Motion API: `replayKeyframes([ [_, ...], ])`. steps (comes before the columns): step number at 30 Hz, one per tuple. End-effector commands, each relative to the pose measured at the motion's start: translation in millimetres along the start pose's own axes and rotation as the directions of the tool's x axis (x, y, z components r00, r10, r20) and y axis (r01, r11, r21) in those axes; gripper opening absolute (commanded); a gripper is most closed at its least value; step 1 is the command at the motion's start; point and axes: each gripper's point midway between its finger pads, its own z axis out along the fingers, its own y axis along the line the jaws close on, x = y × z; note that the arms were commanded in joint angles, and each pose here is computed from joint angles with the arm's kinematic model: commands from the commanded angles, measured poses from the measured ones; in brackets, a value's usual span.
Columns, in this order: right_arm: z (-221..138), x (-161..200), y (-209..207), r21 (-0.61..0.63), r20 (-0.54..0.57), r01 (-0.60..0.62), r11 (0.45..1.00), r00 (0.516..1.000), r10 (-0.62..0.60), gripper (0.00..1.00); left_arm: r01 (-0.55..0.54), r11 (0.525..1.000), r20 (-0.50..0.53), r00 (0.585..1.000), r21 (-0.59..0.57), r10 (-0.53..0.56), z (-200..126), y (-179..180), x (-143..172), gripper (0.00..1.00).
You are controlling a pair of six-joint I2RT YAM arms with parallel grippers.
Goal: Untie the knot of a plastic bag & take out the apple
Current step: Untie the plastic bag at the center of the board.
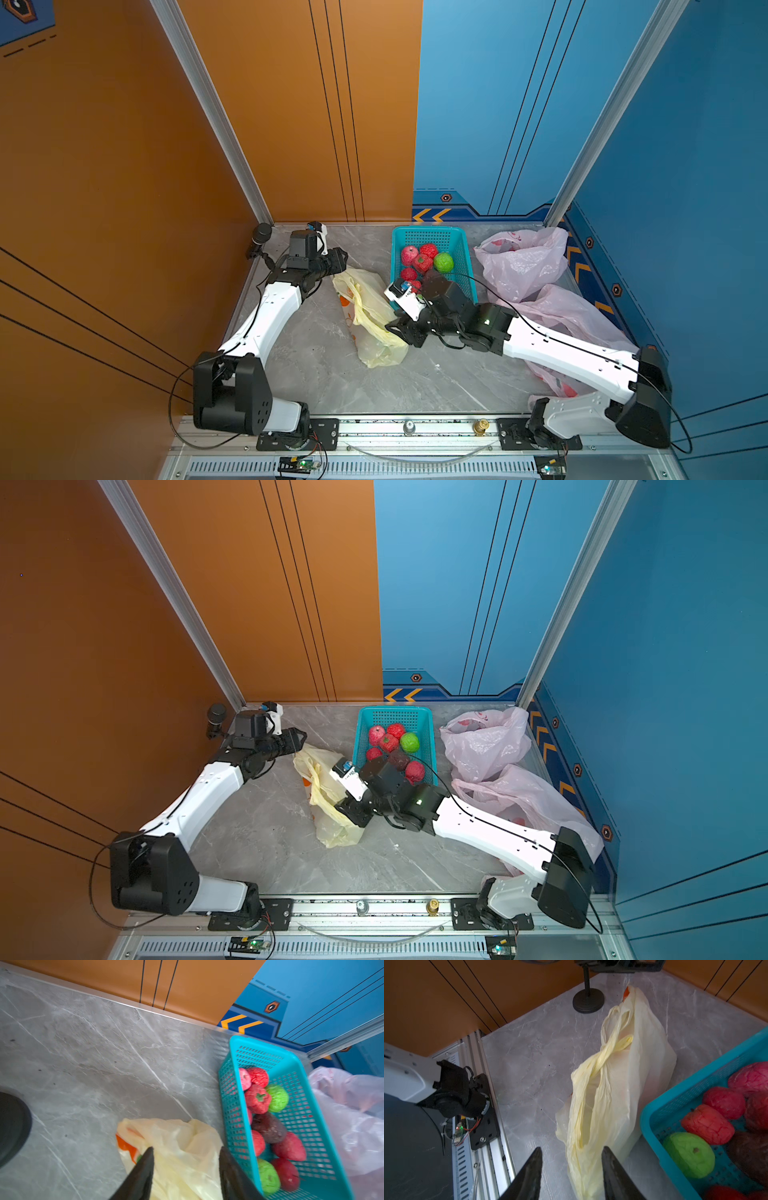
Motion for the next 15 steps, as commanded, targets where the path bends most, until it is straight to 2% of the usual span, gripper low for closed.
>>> replayKeyframes([
  [1, 22.8, -9.3, -1.1, 0.006, -0.050, -0.046, 0.999, 0.998, 0.046, 0.55, -0.027, 0.999, 0.018, 0.999, -0.032, 0.028, -32.7, -3.3, 6.8, 0.56],
  [4, 45.7, -11.1, -4.7, 0.030, -0.108, -0.049, 0.998, 0.993, 0.052, 0.56, -0.013, 0.999, 0.006, 1.000, -0.037, 0.013, -46.7, -0.8, 28.8, 0.56],
  [7, 62.7, -0.6, -10.5, 0.072, -0.169, -0.026, 0.997, 0.985, 0.038, 0.59, 0.019, 1.000, -0.054, 0.998, -0.019, -0.020, -50.9, -0.4, 54.5, 0.60],
  [11, 76.8, 21.4, -11.1, 0.101, -0.251, 0.034, 0.994, 0.968, -0.007, 0.61, 0.032, 0.999, -0.114, 0.993, -0.009, -0.033, -44.4, -1.9, 79.2, 0.64],
  [15, 88.5, 36.2, -16.4, 0.133, -0.301, 0.061, 0.989, 0.954, -0.018, 0.61, 0.019, 0.999, -0.137, 0.990, 0.033, -0.014, -30.1, -18.6, 83.9, 0.65],
])
